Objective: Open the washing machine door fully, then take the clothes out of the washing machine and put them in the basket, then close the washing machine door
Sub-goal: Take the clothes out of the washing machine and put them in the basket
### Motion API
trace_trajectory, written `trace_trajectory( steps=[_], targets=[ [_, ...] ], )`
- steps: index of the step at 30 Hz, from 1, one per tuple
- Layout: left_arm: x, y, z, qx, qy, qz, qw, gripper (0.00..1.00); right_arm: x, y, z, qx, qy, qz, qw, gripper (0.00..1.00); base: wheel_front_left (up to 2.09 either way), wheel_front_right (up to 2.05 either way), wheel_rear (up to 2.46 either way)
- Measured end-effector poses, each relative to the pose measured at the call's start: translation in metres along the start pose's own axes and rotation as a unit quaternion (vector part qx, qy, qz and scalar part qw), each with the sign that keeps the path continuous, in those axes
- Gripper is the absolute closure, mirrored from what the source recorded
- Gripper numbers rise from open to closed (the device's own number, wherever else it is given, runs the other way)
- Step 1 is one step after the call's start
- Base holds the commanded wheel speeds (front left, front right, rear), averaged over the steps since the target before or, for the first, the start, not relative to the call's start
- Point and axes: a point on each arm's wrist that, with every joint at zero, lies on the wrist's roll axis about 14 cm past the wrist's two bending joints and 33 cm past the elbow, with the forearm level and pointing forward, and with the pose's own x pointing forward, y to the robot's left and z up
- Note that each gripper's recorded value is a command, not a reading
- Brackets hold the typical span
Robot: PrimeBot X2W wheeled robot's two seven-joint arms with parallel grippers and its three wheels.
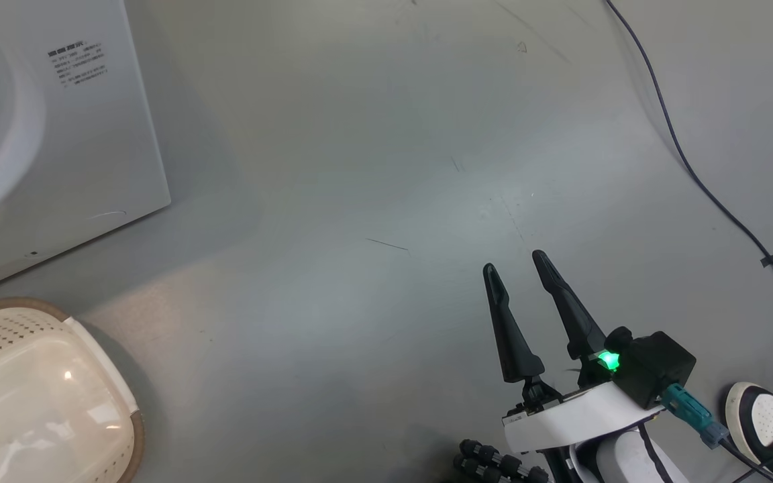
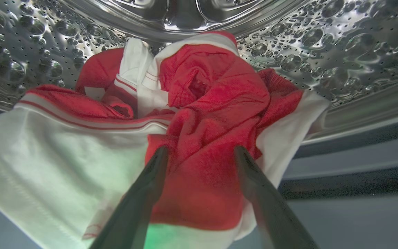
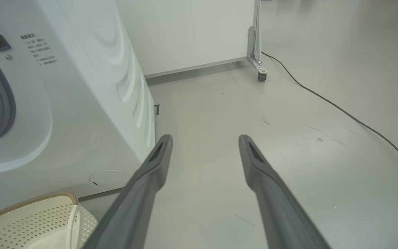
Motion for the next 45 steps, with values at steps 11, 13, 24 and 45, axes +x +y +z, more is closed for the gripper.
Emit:
trace_trajectory(
  steps=[11,13,24,45],
  targets=[
    [0.018,-0.006,0.000,-0.012,0.011,-0.001,1.000,0.03,0.004,-0.002,0.003,0.000,-0.003,-0.009,1.000,0.00,0.00,0.00,0.00],
    [0.019,-0.008,0.001,-0.018,0.013,-0.002,1.000,1.00,0.005,-0.003,0.004,-0.001,-0.005,-0.011,1.000,0.00,0.00,0.00,0.00],
    [0.013,-0.010,0.003,-0.005,-0.001,-0.006,1.000,1.00,0.008,-0.002,0.011,-0.001,-0.017,-0.008,1.000,0.00,0.00,0.00,0.00],
    [-0.050,-0.035,0.034,0.003,-0.104,-0.059,0.993,1.00,0.014,0.011,0.030,-0.009,-0.055,0.027,0.998,0.00,0.00,0.00,0.00]
  ],
)
